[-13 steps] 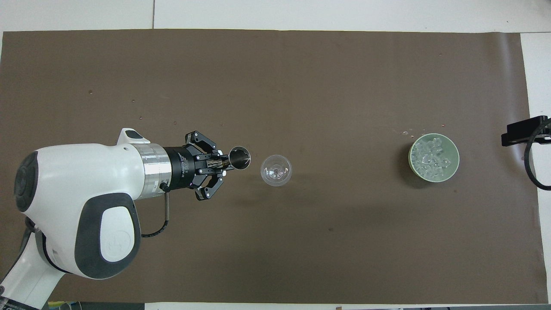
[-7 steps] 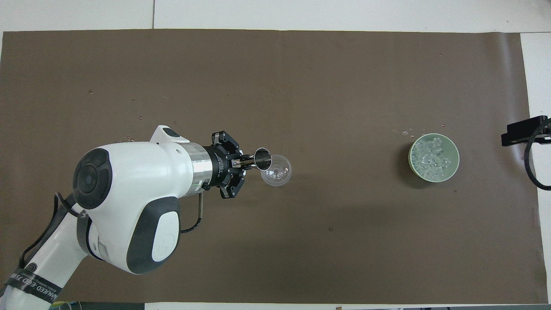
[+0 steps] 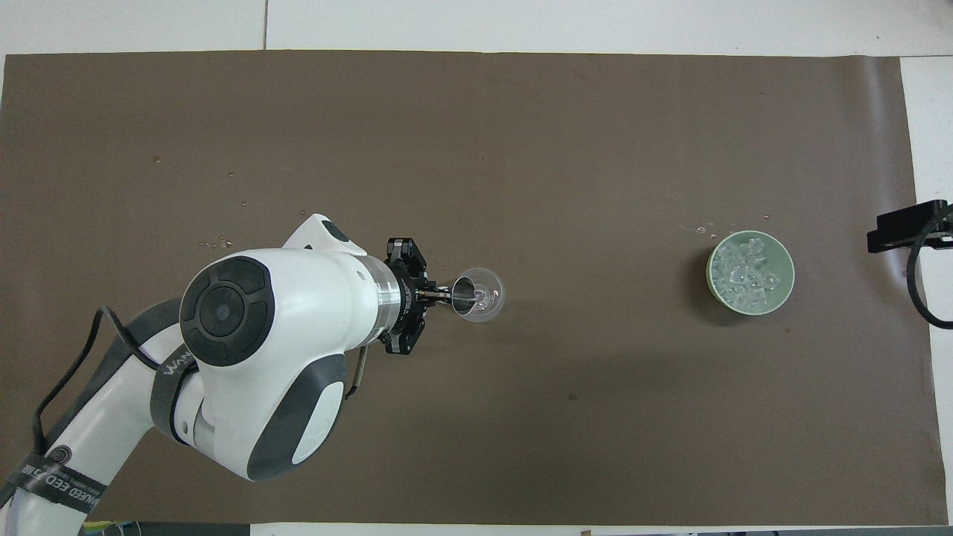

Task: Pour wine and add ice with both arms
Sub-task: 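Tilt the jigger with the left gripper to pour into the glass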

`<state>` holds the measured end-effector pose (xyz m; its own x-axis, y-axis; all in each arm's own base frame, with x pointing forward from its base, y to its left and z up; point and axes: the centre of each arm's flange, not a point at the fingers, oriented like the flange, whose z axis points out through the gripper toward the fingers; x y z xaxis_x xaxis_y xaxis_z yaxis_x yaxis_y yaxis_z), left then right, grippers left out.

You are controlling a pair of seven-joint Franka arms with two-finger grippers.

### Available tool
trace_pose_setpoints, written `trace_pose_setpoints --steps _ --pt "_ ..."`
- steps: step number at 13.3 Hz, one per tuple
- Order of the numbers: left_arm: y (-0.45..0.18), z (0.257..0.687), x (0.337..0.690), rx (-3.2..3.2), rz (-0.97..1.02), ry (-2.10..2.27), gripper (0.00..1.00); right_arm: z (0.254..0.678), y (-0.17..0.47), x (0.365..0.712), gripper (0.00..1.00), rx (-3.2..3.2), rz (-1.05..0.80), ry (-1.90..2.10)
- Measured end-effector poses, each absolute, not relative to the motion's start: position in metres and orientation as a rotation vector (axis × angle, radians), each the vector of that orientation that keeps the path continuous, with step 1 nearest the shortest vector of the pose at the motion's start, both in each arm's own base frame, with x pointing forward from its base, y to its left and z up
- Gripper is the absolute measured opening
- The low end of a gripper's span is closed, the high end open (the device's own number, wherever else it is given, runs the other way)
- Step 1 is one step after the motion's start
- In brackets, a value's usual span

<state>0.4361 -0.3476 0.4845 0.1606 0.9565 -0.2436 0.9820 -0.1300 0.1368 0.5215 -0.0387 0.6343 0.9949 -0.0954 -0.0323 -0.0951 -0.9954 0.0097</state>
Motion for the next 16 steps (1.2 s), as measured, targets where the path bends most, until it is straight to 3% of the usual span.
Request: trace_pose_setpoints --steps 16 --pt "-0.384 0.500 0.406 2.425 0.408 1.745 0.21 0.634 -0.039 0.522 1.00 3.129 -0.051 -0.149"
